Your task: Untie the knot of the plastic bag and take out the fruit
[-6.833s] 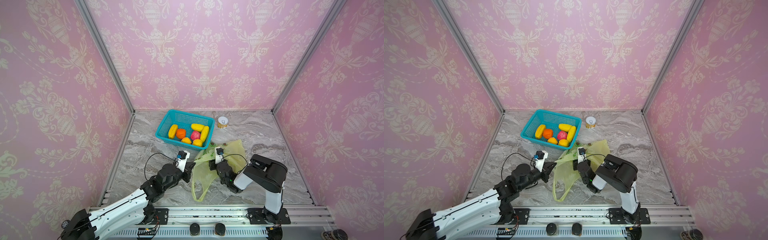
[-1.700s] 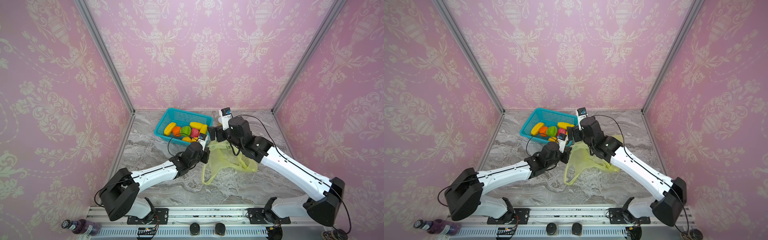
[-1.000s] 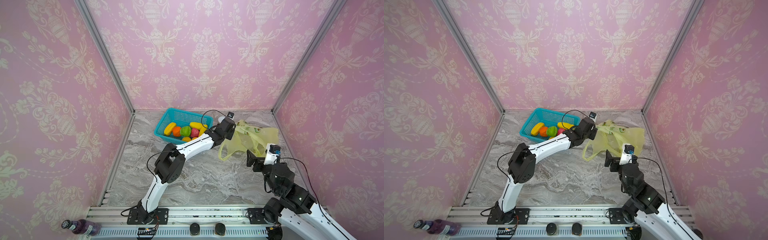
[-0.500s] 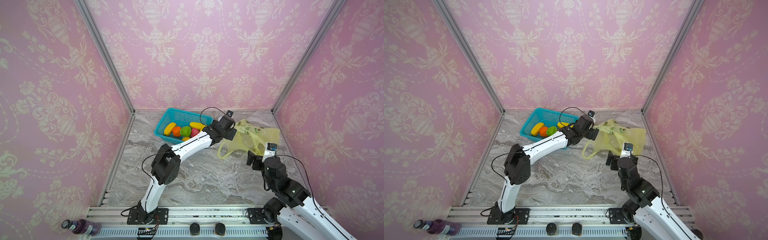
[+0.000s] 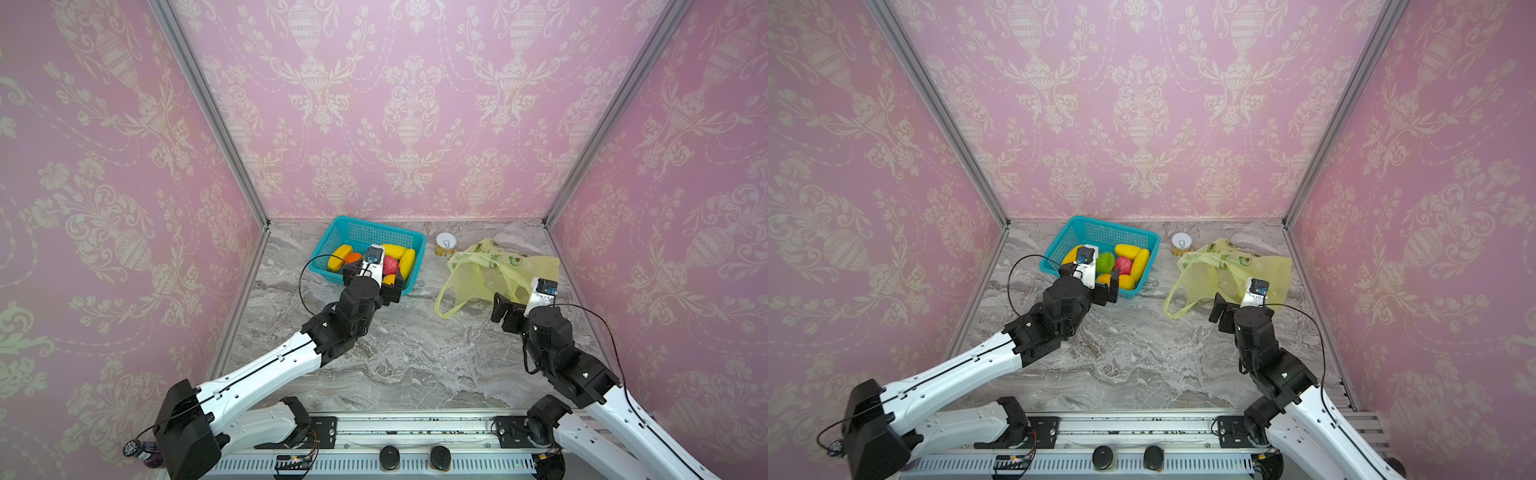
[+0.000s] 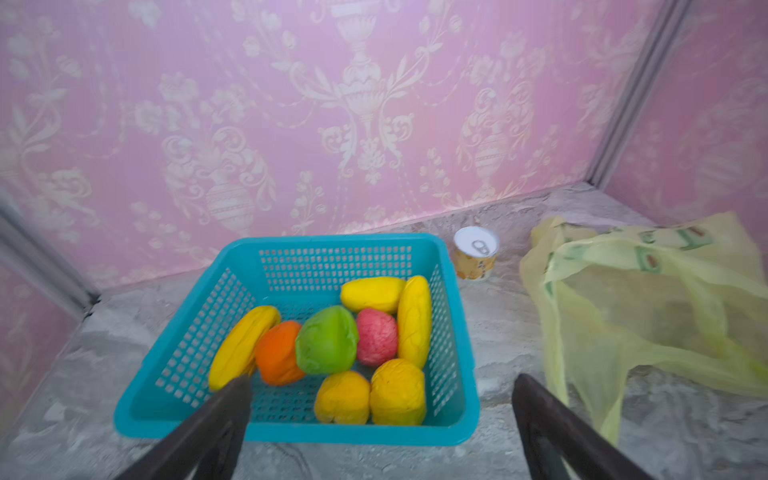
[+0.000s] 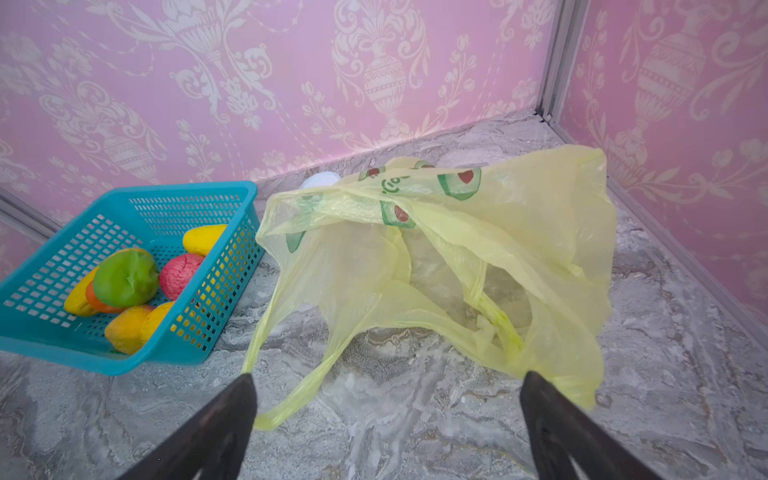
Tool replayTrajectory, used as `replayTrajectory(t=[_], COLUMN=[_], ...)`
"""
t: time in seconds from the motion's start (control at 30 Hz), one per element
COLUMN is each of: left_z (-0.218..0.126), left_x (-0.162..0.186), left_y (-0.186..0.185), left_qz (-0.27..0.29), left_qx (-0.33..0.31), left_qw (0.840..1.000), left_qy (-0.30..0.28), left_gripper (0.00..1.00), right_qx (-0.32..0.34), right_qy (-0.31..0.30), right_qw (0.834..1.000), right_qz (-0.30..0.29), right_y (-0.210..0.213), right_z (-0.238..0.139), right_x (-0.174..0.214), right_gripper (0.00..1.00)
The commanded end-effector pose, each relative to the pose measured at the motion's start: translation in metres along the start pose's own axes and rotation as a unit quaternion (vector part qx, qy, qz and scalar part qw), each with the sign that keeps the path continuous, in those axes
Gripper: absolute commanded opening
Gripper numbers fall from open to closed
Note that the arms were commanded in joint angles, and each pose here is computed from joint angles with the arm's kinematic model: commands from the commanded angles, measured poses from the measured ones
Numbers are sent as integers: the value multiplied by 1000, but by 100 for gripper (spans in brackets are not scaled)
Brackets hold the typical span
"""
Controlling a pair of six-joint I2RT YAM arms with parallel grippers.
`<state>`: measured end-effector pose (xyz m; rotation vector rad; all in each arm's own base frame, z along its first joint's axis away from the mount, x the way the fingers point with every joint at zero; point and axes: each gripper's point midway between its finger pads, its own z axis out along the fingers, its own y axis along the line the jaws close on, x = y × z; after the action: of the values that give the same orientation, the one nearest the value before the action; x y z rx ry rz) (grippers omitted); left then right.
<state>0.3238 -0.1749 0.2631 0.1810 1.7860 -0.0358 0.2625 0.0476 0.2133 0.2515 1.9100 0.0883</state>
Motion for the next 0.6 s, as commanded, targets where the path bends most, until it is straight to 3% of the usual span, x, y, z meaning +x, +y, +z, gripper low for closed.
replayTrajectory(t=[0.0, 0.2, 0.33, 0.4, 0.57], left_z=[-5, -13, -8, 4, 57], left_x=[17, 102, 150, 153, 151], left_y=[92, 170, 188, 194, 152], left_qz=[-11, 7, -22, -14, 39], left_qx=[-177, -275, -288, -301, -178], left_qw=[984, 961, 957, 953, 982], left_qy=[-16, 25, 30, 33, 41], left_gripper=[99, 99, 100, 99, 99], right_qx=[5, 94, 87, 76, 67], right_qy=[-62, -97, -69, -58, -84], right_qw=[996, 974, 983, 986, 983], right_qz=[-64, -180, -146, -136, -146], right_y=[-3, -37, -56, -59, -56], right_z=[12, 30, 45, 53, 64], right_x=[1, 24, 50, 55, 47], right_gripper=[100, 100, 100, 100, 100])
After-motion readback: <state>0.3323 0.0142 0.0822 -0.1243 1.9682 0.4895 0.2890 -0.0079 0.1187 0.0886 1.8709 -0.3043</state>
